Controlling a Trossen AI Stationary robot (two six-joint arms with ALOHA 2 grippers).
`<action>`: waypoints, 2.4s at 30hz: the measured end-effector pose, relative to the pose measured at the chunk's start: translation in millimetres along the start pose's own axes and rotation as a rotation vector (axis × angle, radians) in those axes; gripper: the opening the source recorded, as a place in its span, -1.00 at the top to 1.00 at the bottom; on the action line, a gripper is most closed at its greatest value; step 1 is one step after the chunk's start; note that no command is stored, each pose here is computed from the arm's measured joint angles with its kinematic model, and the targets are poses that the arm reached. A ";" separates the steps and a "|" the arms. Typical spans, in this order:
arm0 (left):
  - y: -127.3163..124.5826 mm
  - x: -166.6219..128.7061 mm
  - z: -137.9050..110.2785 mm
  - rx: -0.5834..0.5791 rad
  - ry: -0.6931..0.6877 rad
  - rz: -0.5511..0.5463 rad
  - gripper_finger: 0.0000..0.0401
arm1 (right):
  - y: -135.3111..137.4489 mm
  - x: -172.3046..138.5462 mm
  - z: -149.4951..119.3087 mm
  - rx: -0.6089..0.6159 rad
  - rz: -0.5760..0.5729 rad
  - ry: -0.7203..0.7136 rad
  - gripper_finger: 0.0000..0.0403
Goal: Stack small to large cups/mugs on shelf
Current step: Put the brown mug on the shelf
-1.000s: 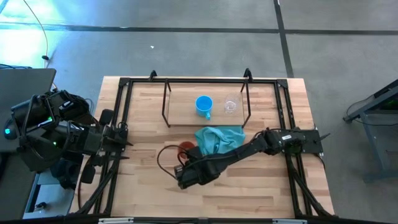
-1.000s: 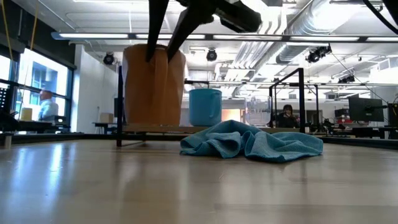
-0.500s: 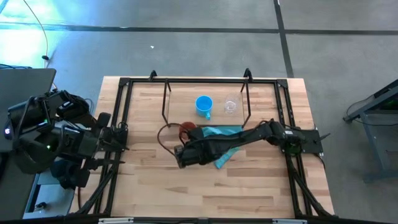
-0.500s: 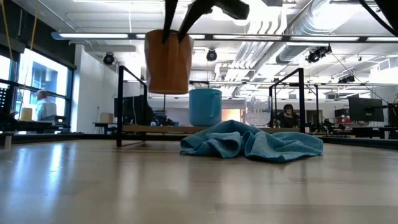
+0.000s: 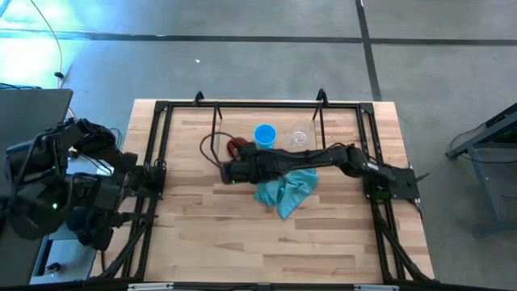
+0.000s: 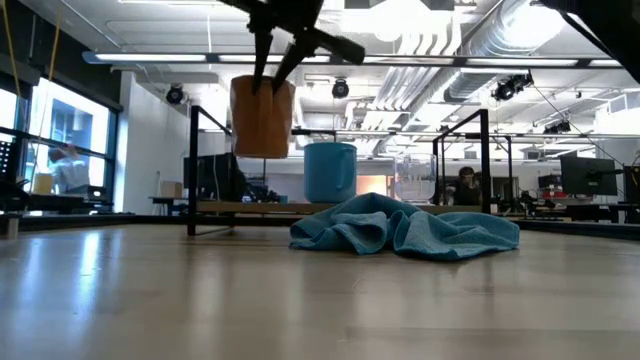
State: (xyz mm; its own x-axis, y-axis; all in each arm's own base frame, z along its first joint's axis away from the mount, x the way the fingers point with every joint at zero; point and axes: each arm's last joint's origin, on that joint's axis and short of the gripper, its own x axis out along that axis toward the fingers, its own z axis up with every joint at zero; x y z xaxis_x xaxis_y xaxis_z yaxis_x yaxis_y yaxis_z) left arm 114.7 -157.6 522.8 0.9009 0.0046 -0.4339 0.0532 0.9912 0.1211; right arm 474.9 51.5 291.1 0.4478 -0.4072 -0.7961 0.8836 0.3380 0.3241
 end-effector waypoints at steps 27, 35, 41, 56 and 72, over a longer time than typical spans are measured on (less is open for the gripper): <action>-9.7 23.3 -38.0 0.019 0.047 0.151 0.23 | -14.4 37.3 69.8 0.159 0.047 0.019 0.89; -7.5 21.8 -37.6 0.016 0.037 0.157 0.23 | -18.4 45.6 76.4 0.131 0.052 0.072 0.90; -5.5 20.7 -37.0 0.015 0.019 0.175 0.23 | -21.1 48.3 83.0 0.136 0.055 0.075 0.90; -4.3 20.3 -36.1 -0.007 -0.012 0.209 0.23 | -27.5 58.7 93.1 0.147 0.067 0.122 0.90; -4.0 20.3 -35.8 -0.007 -0.022 0.220 0.23 | -25.8 86.9 84.9 0.148 0.081 0.197 0.90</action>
State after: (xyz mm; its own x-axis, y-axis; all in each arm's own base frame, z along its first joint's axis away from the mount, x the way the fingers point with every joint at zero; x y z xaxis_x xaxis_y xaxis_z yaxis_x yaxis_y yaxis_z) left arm 117.3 -156.8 481.5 0.8997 0.2180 -0.3783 -0.1485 0.9675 0.2045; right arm 502.6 -64.6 257.0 0.4957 -0.2056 -0.8438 0.8626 0.2294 0.4508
